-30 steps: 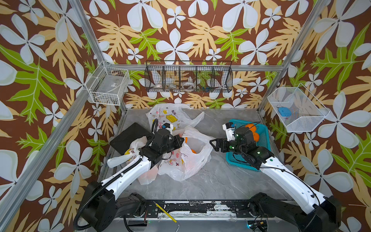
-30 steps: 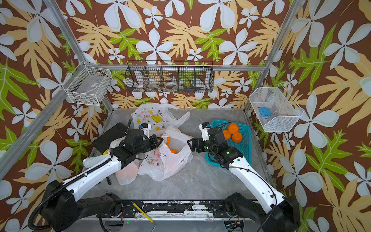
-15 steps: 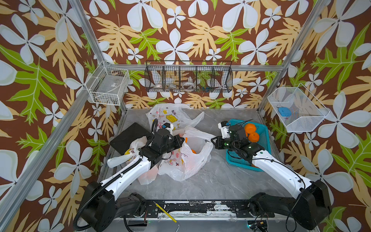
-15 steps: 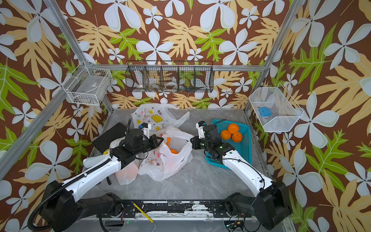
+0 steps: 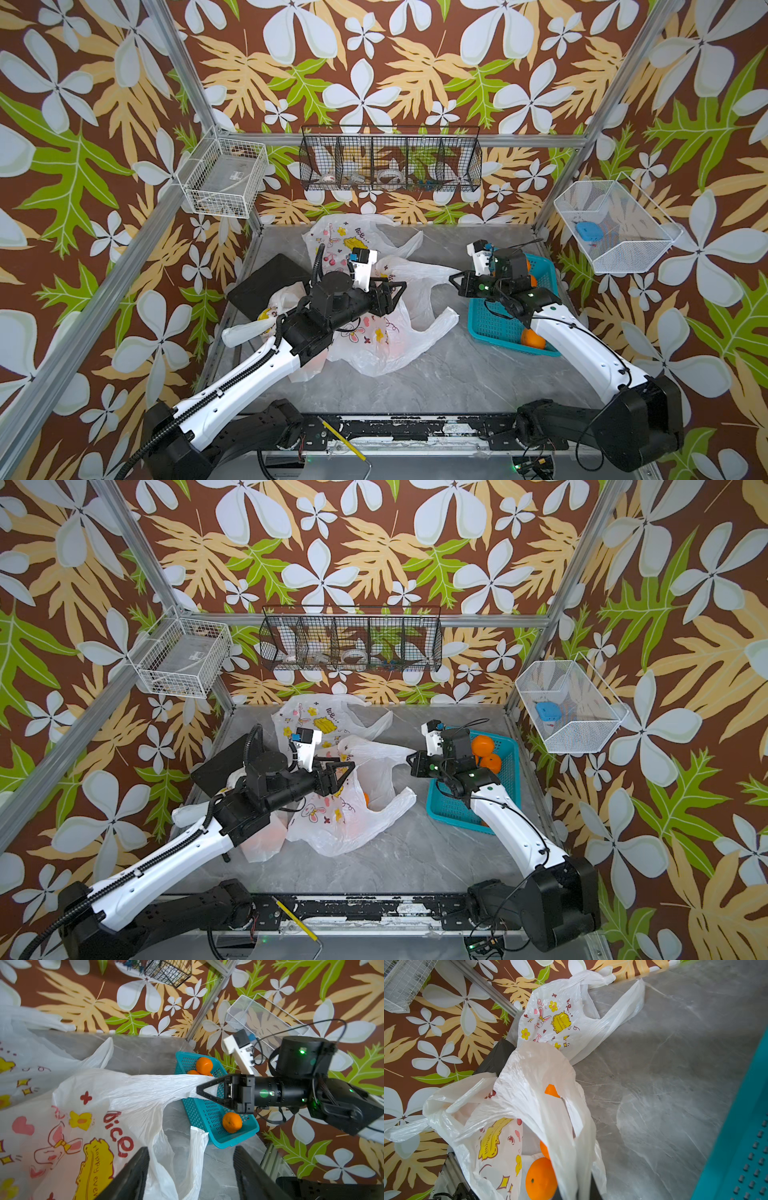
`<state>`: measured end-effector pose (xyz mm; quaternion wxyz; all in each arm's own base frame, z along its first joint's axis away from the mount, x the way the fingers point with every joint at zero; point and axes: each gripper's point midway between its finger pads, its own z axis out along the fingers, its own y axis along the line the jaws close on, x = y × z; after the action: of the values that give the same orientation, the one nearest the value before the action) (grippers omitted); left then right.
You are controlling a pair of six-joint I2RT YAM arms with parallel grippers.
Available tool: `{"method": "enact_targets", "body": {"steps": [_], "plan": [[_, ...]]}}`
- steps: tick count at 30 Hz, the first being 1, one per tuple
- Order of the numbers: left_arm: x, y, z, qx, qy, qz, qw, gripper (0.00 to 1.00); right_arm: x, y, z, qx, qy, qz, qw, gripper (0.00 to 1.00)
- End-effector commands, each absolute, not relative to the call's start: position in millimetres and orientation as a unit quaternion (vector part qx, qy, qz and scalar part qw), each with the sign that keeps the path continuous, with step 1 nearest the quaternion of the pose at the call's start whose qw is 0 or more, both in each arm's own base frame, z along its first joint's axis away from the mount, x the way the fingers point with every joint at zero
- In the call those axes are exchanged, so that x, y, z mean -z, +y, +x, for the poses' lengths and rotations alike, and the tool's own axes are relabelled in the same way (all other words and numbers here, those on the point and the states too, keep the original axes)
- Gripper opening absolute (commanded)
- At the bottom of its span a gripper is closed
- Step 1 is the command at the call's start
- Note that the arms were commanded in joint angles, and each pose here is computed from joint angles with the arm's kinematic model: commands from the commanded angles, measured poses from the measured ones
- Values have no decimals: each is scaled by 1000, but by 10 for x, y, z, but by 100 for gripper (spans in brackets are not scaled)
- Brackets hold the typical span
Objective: Place the oranges into plastic bags & tie knots
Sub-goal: Adjust the plastic bag at the center of the board.
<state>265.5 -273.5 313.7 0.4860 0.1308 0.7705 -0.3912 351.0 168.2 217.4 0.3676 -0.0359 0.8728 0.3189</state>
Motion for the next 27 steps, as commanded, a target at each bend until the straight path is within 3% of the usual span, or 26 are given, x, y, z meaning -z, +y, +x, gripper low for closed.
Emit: {"method": "enact_targets", "body": {"steps": [1,15,27], "plan": [[-3125,-2931,2479,332,760,210,518,68,-2230,1682,3511,-334,868,-42,366,0],[-2138,-4220,1748,120,766,397,491,71,-2166,1572,3638,-348,870,-29,348,0],[-1333,-4346,1971,-116,765,430,466,80,-2177,1598,3612,-359,866,-31,347,0]]}}
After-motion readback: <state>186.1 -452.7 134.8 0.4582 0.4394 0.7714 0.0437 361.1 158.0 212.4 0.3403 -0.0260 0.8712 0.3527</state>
